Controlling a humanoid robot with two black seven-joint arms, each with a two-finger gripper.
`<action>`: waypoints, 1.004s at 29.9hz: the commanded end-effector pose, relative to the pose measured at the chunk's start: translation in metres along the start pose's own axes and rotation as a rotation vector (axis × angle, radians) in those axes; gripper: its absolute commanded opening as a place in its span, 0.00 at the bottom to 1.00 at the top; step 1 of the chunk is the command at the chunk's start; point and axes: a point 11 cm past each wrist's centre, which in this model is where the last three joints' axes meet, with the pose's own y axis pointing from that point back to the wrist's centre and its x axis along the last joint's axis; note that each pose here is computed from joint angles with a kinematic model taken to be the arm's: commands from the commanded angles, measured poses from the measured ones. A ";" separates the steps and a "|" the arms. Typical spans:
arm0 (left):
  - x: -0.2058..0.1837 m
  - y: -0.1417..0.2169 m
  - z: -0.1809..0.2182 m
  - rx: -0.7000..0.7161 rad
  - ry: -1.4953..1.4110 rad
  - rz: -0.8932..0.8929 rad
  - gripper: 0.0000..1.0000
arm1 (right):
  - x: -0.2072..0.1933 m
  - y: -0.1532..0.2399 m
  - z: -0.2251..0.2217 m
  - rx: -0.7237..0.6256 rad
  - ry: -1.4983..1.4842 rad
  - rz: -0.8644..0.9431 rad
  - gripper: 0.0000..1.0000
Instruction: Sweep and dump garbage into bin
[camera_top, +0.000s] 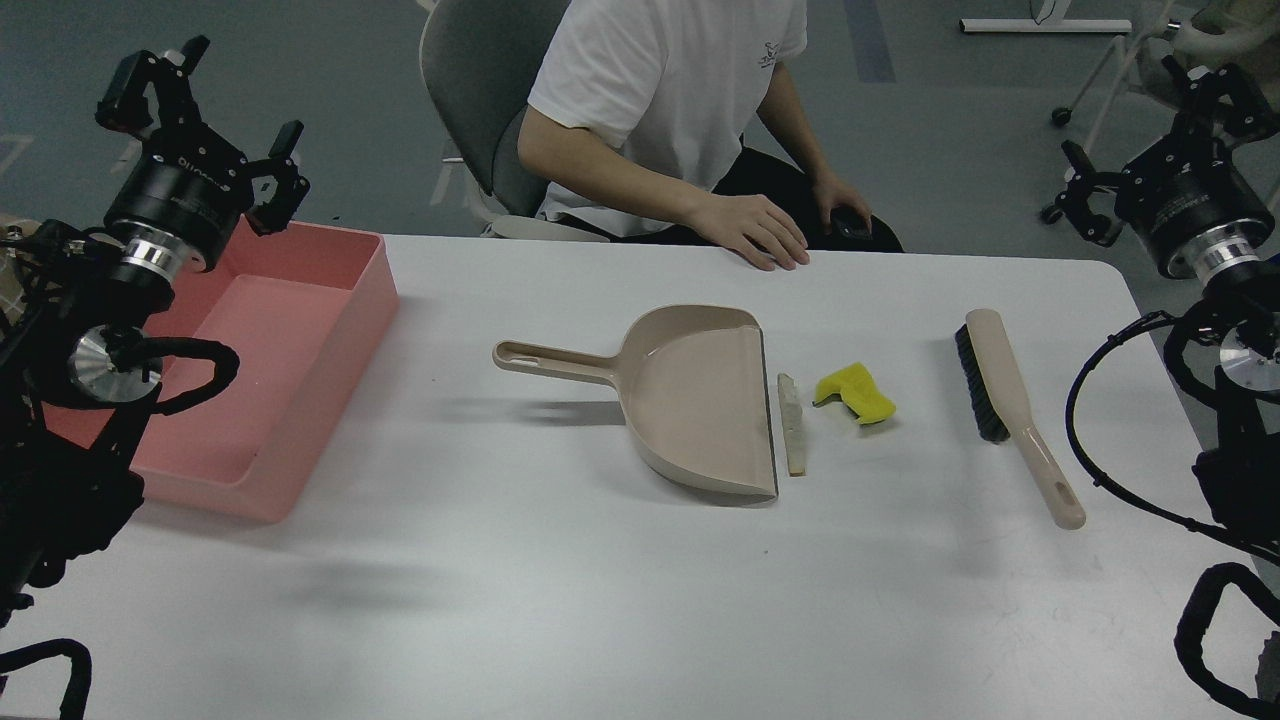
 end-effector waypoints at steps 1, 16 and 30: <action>-0.002 0.000 -0.005 0.013 -0.003 -0.002 0.98 | 0.000 0.000 0.000 0.002 -0.002 0.001 1.00; -0.014 -0.009 0.003 -0.014 0.002 -0.039 0.98 | -0.003 -0.002 -0.006 0.016 -0.002 0.004 1.00; -0.019 -0.010 0.005 -0.018 0.009 -0.057 0.98 | -0.017 -0.003 -0.018 0.050 0.013 -0.048 1.00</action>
